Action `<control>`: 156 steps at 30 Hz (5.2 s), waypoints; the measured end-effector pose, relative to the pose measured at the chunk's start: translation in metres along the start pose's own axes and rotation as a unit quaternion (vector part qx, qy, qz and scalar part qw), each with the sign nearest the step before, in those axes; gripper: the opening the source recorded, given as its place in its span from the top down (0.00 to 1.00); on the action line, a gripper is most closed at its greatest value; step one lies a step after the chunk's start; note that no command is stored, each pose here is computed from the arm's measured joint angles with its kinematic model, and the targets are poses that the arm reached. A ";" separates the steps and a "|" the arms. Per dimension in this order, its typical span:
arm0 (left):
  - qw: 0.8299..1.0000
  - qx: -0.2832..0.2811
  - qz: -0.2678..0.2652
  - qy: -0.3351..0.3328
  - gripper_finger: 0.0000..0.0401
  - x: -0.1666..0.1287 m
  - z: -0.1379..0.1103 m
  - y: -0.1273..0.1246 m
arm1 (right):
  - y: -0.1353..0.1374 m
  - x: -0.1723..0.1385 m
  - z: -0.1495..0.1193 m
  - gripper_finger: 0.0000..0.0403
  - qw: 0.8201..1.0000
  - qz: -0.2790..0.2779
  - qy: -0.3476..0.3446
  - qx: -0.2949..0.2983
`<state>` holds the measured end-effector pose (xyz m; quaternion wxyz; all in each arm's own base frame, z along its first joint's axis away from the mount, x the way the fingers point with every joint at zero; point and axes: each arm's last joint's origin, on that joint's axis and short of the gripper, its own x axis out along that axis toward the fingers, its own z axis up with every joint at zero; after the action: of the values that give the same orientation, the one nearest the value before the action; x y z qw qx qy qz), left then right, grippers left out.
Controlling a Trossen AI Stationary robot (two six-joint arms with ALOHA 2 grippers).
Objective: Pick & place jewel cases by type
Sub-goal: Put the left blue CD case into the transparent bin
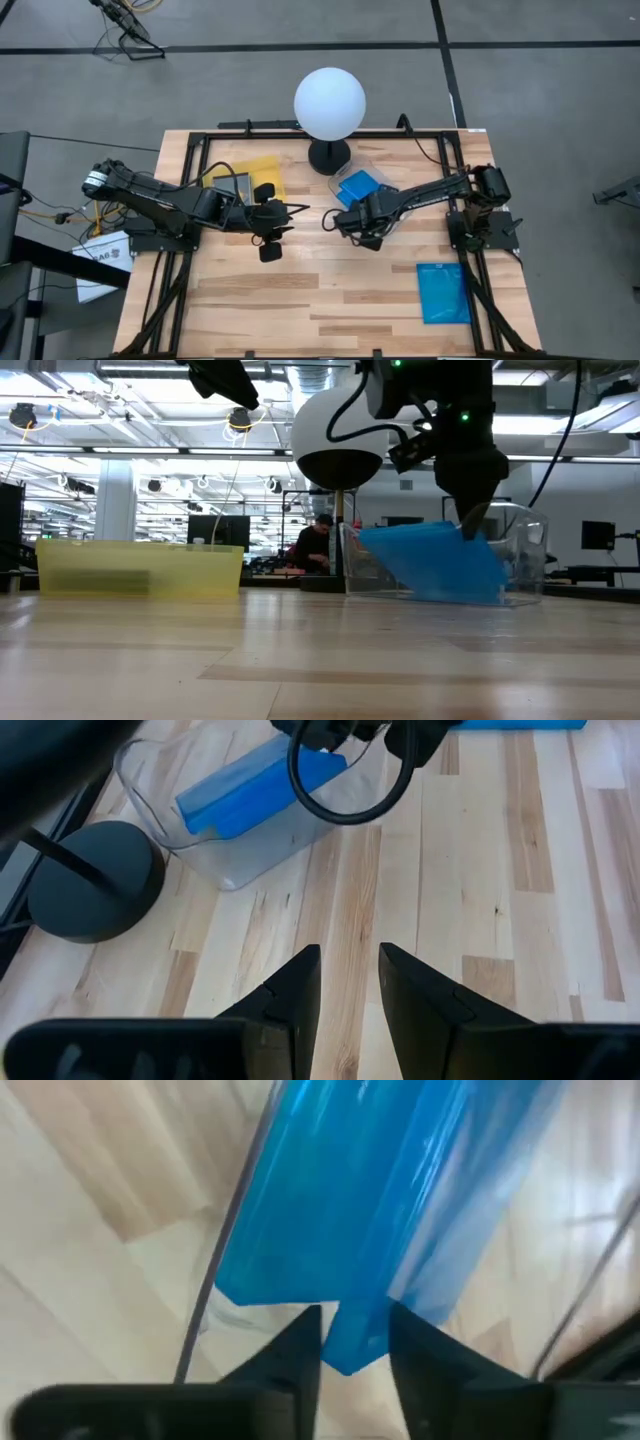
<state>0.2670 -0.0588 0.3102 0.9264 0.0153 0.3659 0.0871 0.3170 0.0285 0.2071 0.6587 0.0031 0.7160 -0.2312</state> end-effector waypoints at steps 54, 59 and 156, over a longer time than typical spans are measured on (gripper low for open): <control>0.993 0.100 0.064 -0.011 0.76 0.011 0.003 0.001 | -0.017 -0.104 -0.012 0.98 0.997 0.044 -0.048 0.030; 0.989 0.134 0.068 0.000 0.76 0.025 0.002 -0.003 | -0.009 -0.109 -0.018 0.98 0.996 -0.008 -0.089 0.001; 0.987 0.047 0.043 -0.147 0.76 -0.037 0.018 -0.006 | 0.033 -0.058 -0.089 0.52 0.956 0.074 -0.277 0.068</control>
<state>0.2537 -0.0705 0.3483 0.9637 0.0875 0.2289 0.1060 0.2515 0.1051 0.2537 0.8447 0.0363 0.4858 -0.2219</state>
